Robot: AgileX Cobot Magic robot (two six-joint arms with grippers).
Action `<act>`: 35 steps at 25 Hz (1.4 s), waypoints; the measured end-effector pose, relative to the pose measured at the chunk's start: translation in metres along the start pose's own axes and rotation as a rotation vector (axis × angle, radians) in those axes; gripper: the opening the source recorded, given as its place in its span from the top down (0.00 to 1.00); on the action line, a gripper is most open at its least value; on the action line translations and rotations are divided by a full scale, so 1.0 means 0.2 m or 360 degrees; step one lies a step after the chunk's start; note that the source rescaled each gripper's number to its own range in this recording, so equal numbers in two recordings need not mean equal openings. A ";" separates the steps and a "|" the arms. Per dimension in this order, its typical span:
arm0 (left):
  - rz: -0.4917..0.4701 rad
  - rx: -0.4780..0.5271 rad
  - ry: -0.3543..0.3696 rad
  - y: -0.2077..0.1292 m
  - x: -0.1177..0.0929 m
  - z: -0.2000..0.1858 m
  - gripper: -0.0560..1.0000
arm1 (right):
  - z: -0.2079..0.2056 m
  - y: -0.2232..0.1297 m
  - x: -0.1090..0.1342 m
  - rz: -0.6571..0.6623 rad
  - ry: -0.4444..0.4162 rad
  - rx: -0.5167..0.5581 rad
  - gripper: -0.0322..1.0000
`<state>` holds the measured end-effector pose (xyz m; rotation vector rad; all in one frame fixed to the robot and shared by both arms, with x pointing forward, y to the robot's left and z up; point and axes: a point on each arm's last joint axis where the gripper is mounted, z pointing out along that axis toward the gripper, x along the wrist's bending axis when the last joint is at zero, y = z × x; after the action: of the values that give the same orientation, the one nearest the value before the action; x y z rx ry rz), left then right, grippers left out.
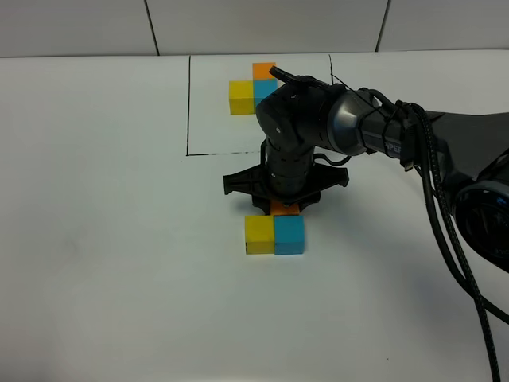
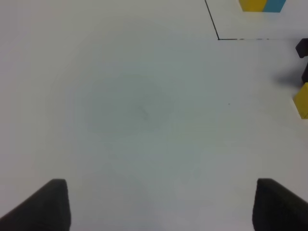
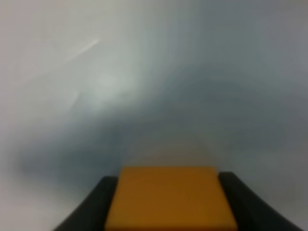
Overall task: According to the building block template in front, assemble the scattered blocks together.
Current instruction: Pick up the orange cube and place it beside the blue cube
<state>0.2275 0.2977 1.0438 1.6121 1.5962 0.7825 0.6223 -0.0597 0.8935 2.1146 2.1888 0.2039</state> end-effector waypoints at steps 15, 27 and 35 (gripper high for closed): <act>0.0000 0.0000 0.0000 0.00 0.00 0.00 0.16 | 0.01 0.00 0.00 0.0028 0.0011 0.0035 0.94; -0.0006 0.0000 0.0000 0.00 0.00 0.00 0.16 | 0.01 0.00 0.00 0.0044 0.0029 0.0056 0.94; -0.0006 0.0000 0.0000 0.00 0.00 0.00 0.16 | 0.01 0.00 0.00 0.0080 0.0054 0.0082 0.94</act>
<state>0.2275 0.2977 1.0438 1.6089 1.5986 0.7807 0.6218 -0.0601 0.8915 2.2111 2.1844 0.1901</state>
